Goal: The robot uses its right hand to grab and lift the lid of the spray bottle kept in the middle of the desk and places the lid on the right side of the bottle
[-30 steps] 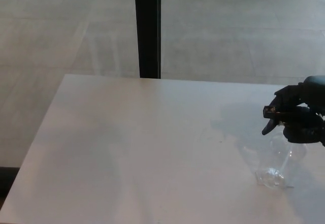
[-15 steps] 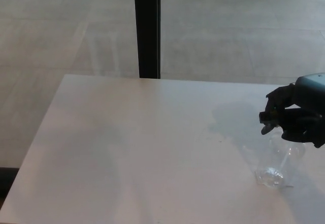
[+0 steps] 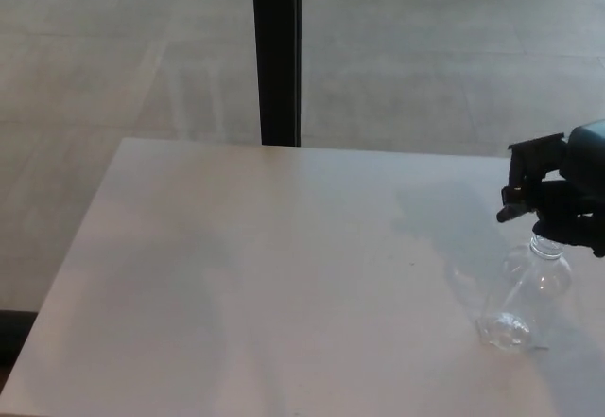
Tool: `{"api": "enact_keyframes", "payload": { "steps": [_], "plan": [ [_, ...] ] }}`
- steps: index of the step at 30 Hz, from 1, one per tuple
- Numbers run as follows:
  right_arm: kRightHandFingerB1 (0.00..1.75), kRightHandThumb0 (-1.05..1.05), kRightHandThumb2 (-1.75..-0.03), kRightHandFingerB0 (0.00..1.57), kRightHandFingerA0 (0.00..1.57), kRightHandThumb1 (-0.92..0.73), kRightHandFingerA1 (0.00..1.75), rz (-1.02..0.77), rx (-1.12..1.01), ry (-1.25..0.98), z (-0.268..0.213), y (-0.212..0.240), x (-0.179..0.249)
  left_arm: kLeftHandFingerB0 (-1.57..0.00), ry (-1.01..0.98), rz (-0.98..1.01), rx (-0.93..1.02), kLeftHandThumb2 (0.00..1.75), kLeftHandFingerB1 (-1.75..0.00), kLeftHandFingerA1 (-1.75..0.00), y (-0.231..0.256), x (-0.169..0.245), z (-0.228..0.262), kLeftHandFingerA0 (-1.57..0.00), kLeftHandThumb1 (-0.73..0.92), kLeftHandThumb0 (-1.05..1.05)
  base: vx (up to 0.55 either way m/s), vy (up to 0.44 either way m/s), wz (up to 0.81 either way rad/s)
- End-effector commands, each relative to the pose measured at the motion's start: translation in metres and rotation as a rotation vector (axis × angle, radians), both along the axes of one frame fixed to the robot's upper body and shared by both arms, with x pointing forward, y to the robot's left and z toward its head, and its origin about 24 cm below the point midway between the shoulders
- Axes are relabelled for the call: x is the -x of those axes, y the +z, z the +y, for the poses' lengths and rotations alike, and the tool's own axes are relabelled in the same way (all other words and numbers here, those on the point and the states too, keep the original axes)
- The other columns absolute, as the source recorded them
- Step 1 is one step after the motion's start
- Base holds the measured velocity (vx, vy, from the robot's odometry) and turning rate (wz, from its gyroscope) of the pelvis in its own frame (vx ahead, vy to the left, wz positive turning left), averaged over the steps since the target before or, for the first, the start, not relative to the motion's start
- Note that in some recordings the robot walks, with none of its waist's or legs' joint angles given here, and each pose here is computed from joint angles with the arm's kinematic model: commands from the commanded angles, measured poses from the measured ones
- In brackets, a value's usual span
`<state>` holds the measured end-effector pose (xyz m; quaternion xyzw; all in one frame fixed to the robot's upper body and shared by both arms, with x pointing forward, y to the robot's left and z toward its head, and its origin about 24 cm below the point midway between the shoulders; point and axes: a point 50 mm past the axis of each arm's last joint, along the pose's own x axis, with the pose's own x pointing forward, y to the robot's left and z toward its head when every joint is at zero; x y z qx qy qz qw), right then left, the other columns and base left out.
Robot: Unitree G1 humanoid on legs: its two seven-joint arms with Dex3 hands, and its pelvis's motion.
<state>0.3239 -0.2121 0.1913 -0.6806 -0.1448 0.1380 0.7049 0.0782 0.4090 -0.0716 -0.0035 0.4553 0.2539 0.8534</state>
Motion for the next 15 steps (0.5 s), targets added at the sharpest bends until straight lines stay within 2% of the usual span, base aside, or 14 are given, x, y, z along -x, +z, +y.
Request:
{"api": "enact_keyframes", "payload": {
  "steps": [1,2,3,5,6,7,8,9,10,11,12,13,15],
  "plan": [
    [1.53,-0.23,-0.9,0.66,0.88,-0.62,1.75,-0.224,-0.023,0.008,-0.012,0.023,0.001,-0.28,-0.031,0.018,-0.058,1.11,-0.51,-0.6,0.006,0.004,0.007,-0.47,0.7,-0.84,0.0,0.0,0.0],
    [1.56,-0.22,-0.93,0.62,0.86,-0.63,1.75,-0.233,-0.032,0.004,-0.014,0.026,0.0,-0.28,-0.019,0.017,-0.05,1.1,-0.5,-0.6,0.005,0.004,0.007,-0.47,0.7,-0.85,0.0,0.0,0.0],
    [1.46,-0.21,-1.01,0.69,0.88,-0.65,1.75,-0.238,-0.036,0.003,-0.015,0.028,0.0,-0.36,-0.016,0.015,-0.046,0.66,-0.39,-0.51,0.006,0.004,0.007,-0.53,0.89,-0.87,0.0,0.0,0.0],
    [1.4,-0.2,-0.94,0.69,0.85,-0.66,1.75,-0.253,-0.052,-0.008,-0.02,0.04,0.0,-0.37,-0.009,0.01,-0.045,0.67,-0.4,-0.5,0.005,0.004,0.007,-0.54,0.89,-0.86,0.0,0.0,0.0],
    [1.38,-0.18,-0.92,0.77,1.03,-0.61,1.72,-0.264,-0.054,-0.02,-0.022,0.046,0.0,-0.29,-0.004,0.008,-0.042,1.1,-0.51,-0.6,0.005,0.004,0.007,-0.47,0.7,-0.84,0.0,0.0,0.0],
    [1.38,-0.19,-0.93,0.7,0.85,-0.66,1.72,-0.273,-0.066,-0.037,-0.026,0.053,-0.001,-0.33,-0.011,0.014,-0.05,1.1,-0.52,-0.6,0.006,0.005,0.008,-0.5,0.73,-0.88,0.0,0.0,0.0],
    [1.34,-0.22,-0.93,0.8,1.02,-0.59,1.69,-0.286,-0.082,-0.043,-0.029,0.058,-0.002,-0.32,-0.014,0.017,-0.052,1.08,-0.52,-0.6,0.006,0.005,0.008,-0.49,0.68,-0.82,0.0,0.0,0.0],
    [1.26,-0.26,-0.9,0.77,1.04,-0.61,1.64,-0.309,-0.107,-0.056,-0.036,0.064,-0.004,-0.3,-0.015,0.018,-0.053,1.11,-0.51,-0.6,0.006,0.005,0.008,-0.48,0.72,-0.87,0.0,0.0,0.0],
    [1.26,-0.26,-0.9,0.77,1.04,-0.61,1.64,-0.312,-0.11,-0.056,-0.036,0.065,-0.004,-0.3,-0.016,0.018,-0.054,1.11,-0.51,-0.6,0.006,0.005,0.008,-0.48,0.72,-0.87,0.0,0.0,0.0],
    [1.48,-0.27,-0.95,0.67,0.85,-0.66,1.75,-0.331,-0.131,-0.076,-0.042,0.076,-0.004,-0.38,-0.02,0.018,-0.052,0.66,-0.4,-0.52,0.006,0.005,0.008,-0.55,0.89,-0.86,0.0,0.0,0.0],
    [1.48,-0.26,-1.02,0.68,0.85,-0.64,1.75,-0.352,-0.151,-0.087,-0.045,0.088,-0.002,-0.38,-0.026,0.019,-0.053,0.67,-0.4,-0.52,0.006,0.004,0.008,-0.54,0.9,-0.86,0.0,0.0,0.0],
    [1.49,-0.27,-1.06,0.68,0.87,-0.64,1.75,-0.372,-0.154,-0.092,-0.046,0.099,0.001,-0.33,-0.031,0.021,-0.06,1.11,-0.52,-0.61,0.006,0.004,0.008,-0.5,0.73,-0.88,0.0,0.0,0.0],
    [1.49,-0.26,-1.06,0.68,0.88,-0.62,1.75,-0.418,-0.189,-0.107,-0.052,0.119,0.005,-0.33,-0.022,0.019,-0.057,1.11,-0.53,-0.61,0.007,0.004,0.008,-0.5,0.72,-0.89,0.0,0.0,0.0]
  ]
}}
